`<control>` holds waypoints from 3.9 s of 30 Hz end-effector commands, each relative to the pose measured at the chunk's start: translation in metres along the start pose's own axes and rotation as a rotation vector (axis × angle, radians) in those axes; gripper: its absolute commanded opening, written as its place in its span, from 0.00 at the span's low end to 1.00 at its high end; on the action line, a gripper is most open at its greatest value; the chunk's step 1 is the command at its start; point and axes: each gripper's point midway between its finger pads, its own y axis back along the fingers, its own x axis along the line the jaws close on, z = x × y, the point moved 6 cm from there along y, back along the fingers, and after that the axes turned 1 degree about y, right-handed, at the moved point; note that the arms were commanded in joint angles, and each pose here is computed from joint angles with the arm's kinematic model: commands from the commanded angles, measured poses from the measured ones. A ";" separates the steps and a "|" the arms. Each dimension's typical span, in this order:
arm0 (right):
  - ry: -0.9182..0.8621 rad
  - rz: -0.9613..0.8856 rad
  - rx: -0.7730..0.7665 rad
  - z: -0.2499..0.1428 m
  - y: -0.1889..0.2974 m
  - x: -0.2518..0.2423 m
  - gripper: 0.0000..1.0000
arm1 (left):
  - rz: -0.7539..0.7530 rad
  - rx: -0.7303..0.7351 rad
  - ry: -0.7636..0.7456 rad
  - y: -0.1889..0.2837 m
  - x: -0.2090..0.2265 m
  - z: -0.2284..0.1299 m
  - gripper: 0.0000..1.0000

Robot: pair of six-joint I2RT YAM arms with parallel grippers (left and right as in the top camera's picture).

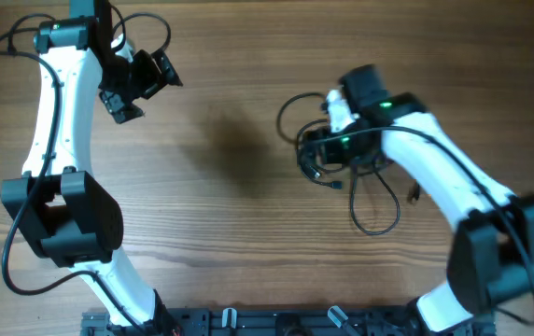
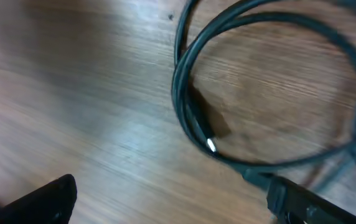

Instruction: Untangle cables

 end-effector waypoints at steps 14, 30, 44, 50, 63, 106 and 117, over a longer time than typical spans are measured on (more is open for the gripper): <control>0.059 -0.183 -0.073 0.022 -0.045 -0.010 0.43 | 0.031 -0.015 0.009 -0.002 0.003 0.001 1.00; 0.011 -0.098 -0.073 0.032 -0.012 0.026 0.04 | 0.024 -0.018 0.005 -0.002 0.001 0.001 1.00; -0.308 -0.038 -0.909 0.007 0.304 0.074 0.04 | -0.019 0.021 -0.123 -0.017 -0.046 -0.026 1.00; -0.328 0.120 -1.139 -0.020 0.366 0.084 0.04 | -0.022 0.025 -0.141 -0.019 -0.052 -0.031 1.00; -0.055 0.522 -1.406 -0.033 0.445 0.135 0.05 | -0.018 0.034 -0.146 -0.020 -0.053 -0.034 1.00; 0.534 0.743 -0.739 0.000 0.322 0.192 0.04 | -0.515 -0.026 -0.153 0.085 -0.045 -0.017 1.00; 0.985 0.797 -0.561 -0.034 0.262 0.241 0.05 | -0.650 0.269 0.252 0.101 -0.037 -0.039 1.00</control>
